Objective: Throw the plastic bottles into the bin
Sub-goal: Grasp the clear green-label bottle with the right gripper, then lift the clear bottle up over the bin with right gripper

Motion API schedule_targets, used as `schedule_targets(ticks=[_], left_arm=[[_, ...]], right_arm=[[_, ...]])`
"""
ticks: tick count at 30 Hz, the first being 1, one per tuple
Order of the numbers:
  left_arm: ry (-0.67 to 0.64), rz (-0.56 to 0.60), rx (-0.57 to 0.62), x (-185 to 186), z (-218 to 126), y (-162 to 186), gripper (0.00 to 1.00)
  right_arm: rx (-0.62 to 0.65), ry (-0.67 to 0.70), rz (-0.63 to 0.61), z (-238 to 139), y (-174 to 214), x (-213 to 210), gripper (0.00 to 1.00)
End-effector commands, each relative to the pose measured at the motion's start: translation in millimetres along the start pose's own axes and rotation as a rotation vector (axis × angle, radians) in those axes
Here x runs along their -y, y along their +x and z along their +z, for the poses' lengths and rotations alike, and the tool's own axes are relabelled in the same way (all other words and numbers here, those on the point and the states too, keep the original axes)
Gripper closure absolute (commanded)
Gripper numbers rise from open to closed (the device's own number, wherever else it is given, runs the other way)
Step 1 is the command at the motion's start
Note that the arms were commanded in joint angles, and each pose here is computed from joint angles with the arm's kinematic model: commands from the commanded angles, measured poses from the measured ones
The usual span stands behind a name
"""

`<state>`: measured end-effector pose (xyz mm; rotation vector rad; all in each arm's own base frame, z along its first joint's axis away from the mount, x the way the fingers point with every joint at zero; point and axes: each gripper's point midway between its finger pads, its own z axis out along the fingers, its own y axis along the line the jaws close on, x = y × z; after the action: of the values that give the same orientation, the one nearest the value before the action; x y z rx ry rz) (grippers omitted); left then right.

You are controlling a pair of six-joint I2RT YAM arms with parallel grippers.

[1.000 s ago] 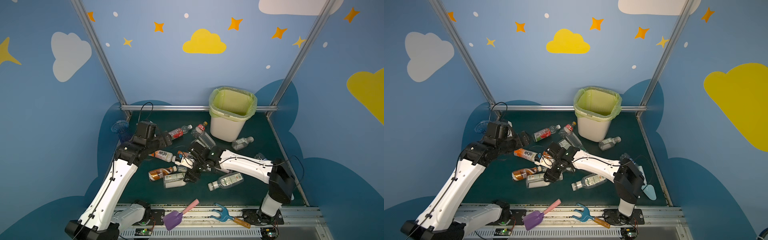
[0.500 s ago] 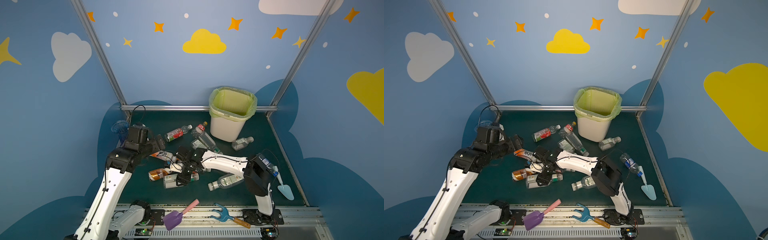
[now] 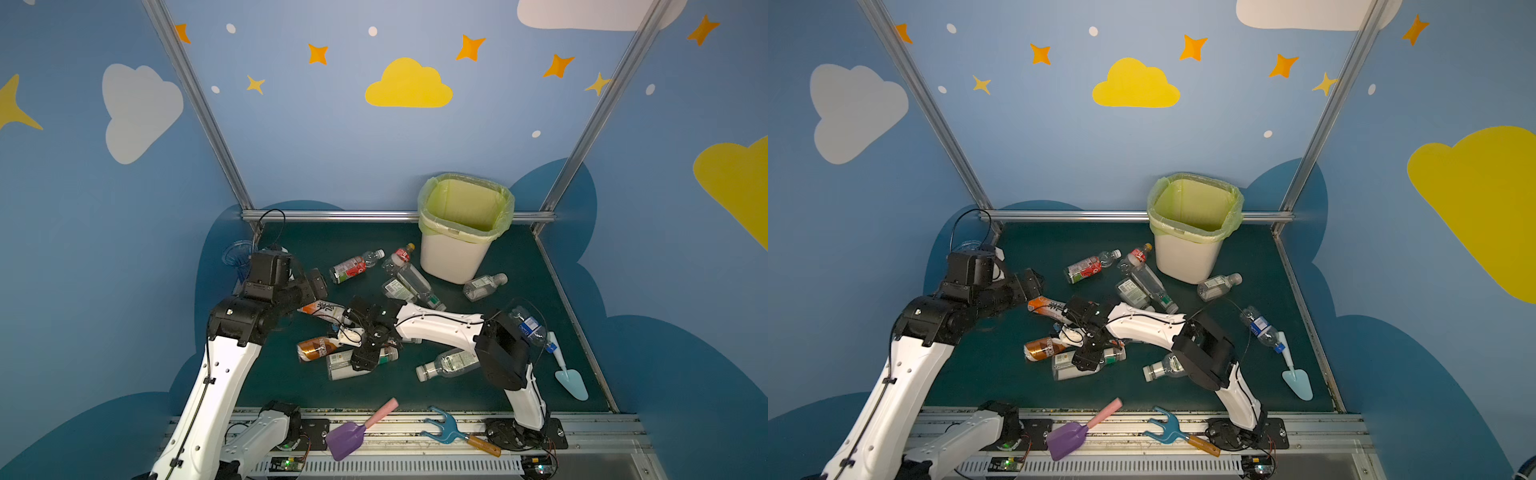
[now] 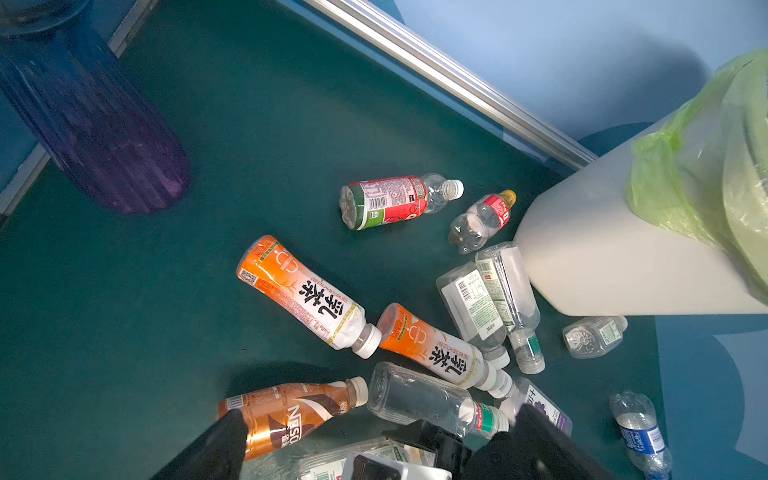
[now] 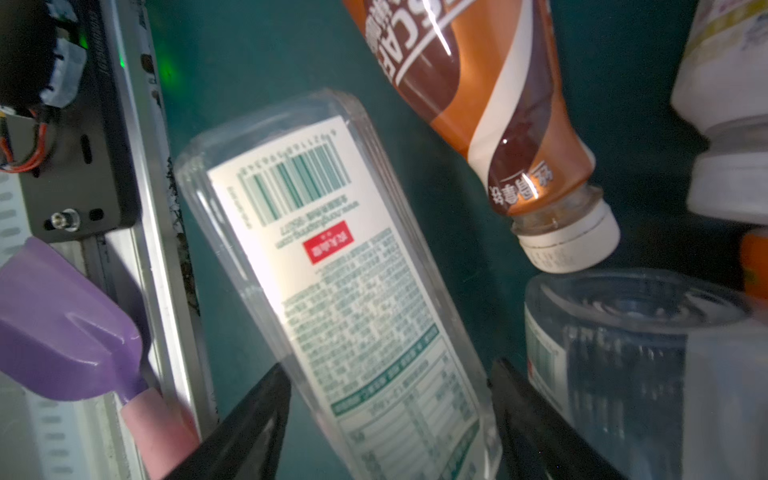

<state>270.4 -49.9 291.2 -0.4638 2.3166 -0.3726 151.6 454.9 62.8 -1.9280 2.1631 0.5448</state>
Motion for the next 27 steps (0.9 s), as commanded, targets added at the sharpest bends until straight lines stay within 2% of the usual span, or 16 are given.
schedule_targets(ticks=[1,7,12,16,21,27], left_arm=[[0.013,0.011,0.008,2.0,-6.6,-3.3,0.0],[0.008,0.007,0.012,-0.2,-7.6,-4.0,0.0],[0.006,0.001,0.014,-1.2,-6.9,-4.4,0.0],[-0.001,0.001,0.018,-3.1,-8.3,-4.6,0.0],[-0.012,0.007,0.016,-4.9,-7.0,-4.8,0.0],[-0.014,0.014,0.026,-3.1,-8.6,-10.0,0.0]], right_arm=[[-0.006,0.003,-0.019,5.0,-4.1,1.0,0.24],[-0.031,-0.012,-0.03,12.0,-2.7,-2.7,0.26],[-0.035,-0.031,-0.032,5.8,-5.0,-8.4,0.4],[0.005,-0.029,-0.031,-13.2,-13.8,-14.5,0.44],[0.085,-0.015,-0.015,-45.8,-26.7,-19.1,0.57],[0.183,0.042,0.018,-93.0,-40.8,-11.7,0.63]])
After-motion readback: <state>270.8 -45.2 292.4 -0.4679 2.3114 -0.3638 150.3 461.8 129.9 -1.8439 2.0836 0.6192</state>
